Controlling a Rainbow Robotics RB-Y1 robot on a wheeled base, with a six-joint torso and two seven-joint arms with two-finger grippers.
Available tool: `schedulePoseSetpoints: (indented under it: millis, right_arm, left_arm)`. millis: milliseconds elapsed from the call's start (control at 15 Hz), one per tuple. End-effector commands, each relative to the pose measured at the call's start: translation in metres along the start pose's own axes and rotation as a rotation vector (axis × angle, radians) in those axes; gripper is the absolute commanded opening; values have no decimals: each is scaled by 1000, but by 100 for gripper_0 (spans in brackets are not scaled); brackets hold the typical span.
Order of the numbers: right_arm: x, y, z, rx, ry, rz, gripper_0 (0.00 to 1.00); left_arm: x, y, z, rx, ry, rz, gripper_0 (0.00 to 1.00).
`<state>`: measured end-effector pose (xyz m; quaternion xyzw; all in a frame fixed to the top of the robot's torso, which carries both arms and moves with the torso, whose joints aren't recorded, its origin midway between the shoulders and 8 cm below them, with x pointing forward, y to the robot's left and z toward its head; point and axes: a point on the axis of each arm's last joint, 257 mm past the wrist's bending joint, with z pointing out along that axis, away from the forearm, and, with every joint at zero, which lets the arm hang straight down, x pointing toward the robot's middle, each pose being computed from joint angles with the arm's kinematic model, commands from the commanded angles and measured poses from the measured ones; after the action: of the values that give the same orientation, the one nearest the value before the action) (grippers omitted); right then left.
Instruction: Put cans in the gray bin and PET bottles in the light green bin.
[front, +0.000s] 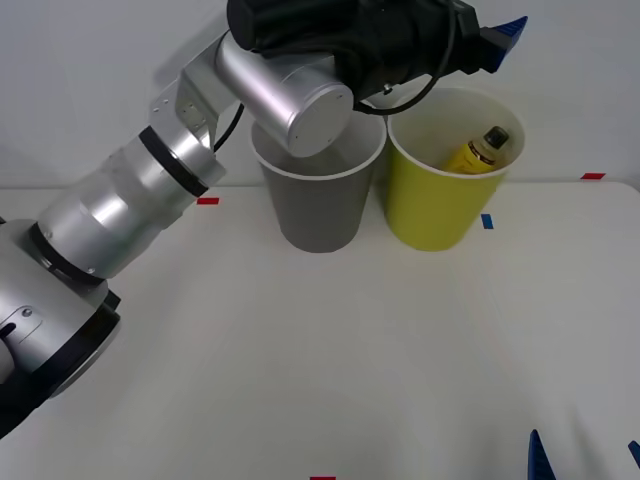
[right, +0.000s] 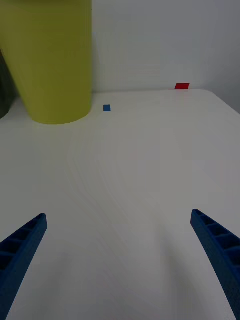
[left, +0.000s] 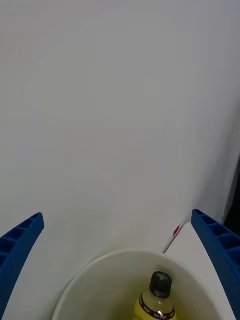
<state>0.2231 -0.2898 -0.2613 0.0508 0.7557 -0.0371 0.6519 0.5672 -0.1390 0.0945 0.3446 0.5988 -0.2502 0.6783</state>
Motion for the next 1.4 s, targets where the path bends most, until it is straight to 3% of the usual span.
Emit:
schedulePoseSetpoints:
  millis: [67,333,600,733,933,1067,1267,1400]
  right_arm:
    - [0,0,0,0,0,0,100]
    - [0,0,0,0,0,0,100]
    - [0,0,0,0,0,0,100]
    - [0,0,0,0,0,0,100]
    - [0,0,0,0,0,0,100]
    - [0,0,0,0,0,0,100]
    - [0,0,0,0,0,0,100]
    - [0,0,0,0,0,0,100]
  left_arm:
    - [28,67,-81,-116,32,44,100]
    - [62,127,-158,-254,66,67,100]
    - [97,148,-215,-331,119,78,100]
    - [115,140,-238,-344,142,66,100]
    - [149,115,-284,-370,186,38,100]
    - [167,94,-320,-419,206,12,100]
    - [187,78,-361,-504,217,-71,100]
    - [202,73,-380,-558,212,-60,100]
